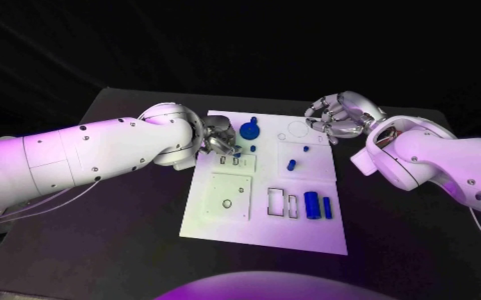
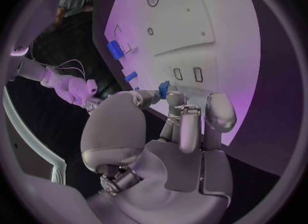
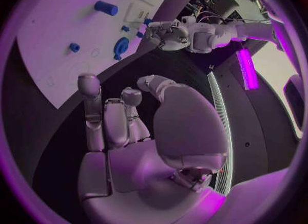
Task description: Assemble the parts on the task board
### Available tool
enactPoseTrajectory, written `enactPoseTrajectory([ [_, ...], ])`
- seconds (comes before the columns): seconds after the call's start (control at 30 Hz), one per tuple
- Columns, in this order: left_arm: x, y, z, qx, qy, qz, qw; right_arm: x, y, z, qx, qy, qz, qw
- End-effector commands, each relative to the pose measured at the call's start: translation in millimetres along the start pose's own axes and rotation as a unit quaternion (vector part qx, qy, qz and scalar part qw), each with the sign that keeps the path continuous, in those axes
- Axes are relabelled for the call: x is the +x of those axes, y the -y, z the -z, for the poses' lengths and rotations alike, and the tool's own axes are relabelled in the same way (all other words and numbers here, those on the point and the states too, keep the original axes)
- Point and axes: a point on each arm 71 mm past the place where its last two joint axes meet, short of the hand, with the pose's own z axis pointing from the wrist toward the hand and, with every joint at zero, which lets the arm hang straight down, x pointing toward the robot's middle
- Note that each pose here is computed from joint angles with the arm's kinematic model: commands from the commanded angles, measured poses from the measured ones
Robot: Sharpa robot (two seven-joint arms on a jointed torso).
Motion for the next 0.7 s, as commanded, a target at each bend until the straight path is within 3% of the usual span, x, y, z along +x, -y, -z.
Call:
enactPoseTrajectory([
  [0.03,1.8,0.0,-1.6,-0.007,0.000,-0.023,1.000,0.8,-0.6,-0.2,-0.003,-0.002,0.001,1.000],
  [0.27,6.3,-2.2,-3.3,-0.019,-0.023,-0.021,0.999,0.1,-1.5,-0.6,-0.009,0.004,0.001,1.000],
  [0.7,9.0,-4.9,-5.8,-0.032,-0.029,-0.016,0.999,-2.5,-0.8,-2.4,-0.016,0.019,-0.029,0.999],
])
